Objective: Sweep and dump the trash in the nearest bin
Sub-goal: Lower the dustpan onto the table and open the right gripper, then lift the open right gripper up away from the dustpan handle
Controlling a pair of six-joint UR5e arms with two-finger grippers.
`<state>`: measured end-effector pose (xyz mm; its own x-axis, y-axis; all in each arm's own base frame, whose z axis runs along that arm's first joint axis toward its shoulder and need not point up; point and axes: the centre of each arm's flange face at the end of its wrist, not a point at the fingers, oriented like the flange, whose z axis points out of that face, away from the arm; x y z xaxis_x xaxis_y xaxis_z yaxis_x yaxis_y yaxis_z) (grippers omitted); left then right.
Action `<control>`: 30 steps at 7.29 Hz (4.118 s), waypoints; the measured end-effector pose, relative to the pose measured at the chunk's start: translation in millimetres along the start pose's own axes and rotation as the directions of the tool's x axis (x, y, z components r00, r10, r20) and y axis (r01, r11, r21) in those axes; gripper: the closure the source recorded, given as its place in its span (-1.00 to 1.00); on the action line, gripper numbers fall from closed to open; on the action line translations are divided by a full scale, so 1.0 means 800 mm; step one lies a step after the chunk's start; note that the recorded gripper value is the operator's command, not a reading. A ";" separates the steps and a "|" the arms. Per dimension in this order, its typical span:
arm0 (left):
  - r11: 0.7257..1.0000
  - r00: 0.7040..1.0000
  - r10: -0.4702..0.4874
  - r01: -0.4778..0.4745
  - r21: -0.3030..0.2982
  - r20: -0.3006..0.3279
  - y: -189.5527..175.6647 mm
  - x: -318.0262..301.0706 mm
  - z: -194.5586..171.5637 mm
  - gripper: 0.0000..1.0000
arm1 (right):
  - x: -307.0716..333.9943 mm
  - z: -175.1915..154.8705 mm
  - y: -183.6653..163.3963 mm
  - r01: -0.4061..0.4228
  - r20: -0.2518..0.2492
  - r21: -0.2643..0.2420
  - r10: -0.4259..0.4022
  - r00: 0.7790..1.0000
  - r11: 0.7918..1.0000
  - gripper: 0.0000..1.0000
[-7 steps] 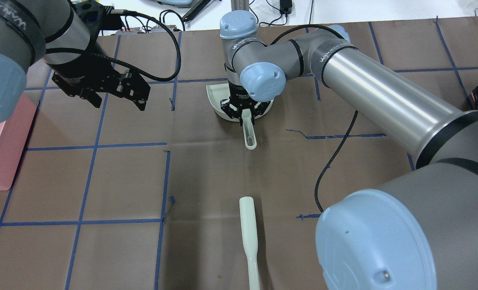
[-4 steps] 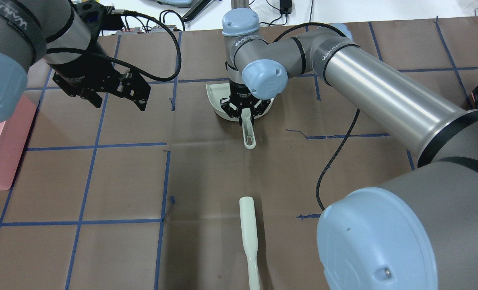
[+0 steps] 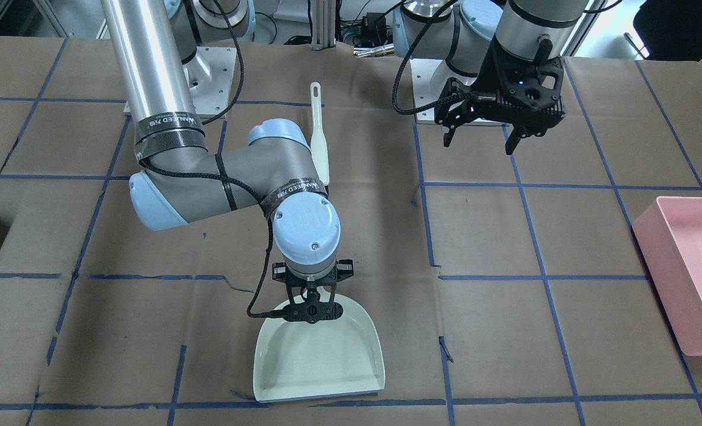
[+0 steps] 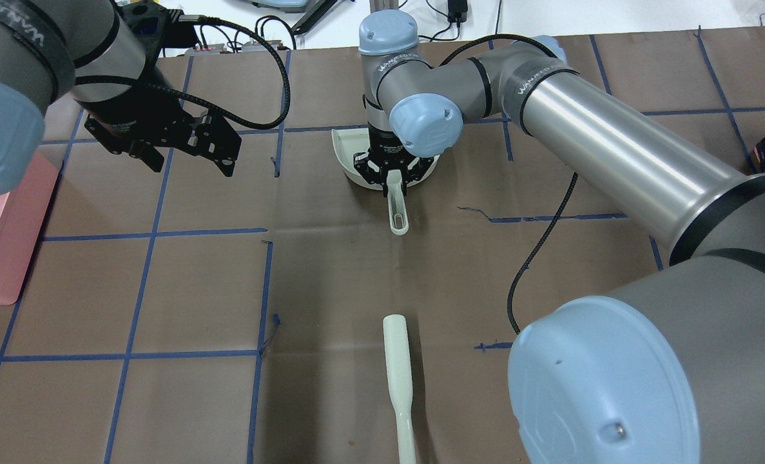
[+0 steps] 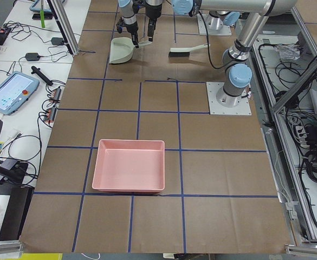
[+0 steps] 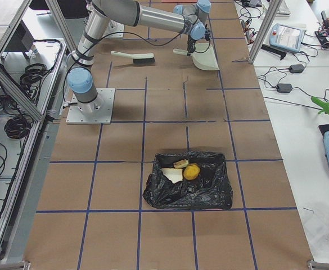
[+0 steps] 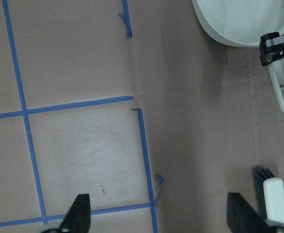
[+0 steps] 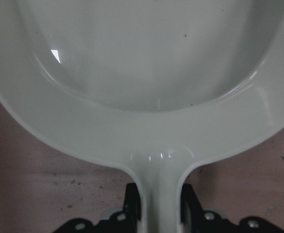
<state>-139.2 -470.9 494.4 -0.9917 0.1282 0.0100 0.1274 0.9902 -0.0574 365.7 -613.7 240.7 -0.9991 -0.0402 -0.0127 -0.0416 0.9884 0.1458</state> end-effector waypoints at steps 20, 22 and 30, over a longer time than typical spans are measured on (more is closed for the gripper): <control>1.000 1.000 0.001 -0.001 -0.006 -0.003 -0.003 0.000 0.005 -0.99 | 0.230 -0.229 0.150 -0.038 0.021 0.085 0.037 0.999 0.996 -1.00; 1.000 1.000 0.001 -0.001 -0.006 -0.003 -0.003 0.000 0.005 -0.99 | 0.246 -0.252 0.190 -0.043 -0.005 0.128 0.043 0.999 0.991 -1.00; 1.000 1.000 0.001 -0.001 -0.009 -0.005 -0.004 0.001 0.006 -0.99 | 0.275 -0.268 0.211 -0.016 -0.045 0.164 0.023 0.999 0.986 -1.00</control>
<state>-140.4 -474.3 489.6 -0.9914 0.1298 0.0153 0.1289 0.9904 -0.0489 137.2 -487.0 474.6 -0.9991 -0.0235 0.0351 -0.0241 0.9995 -0.0181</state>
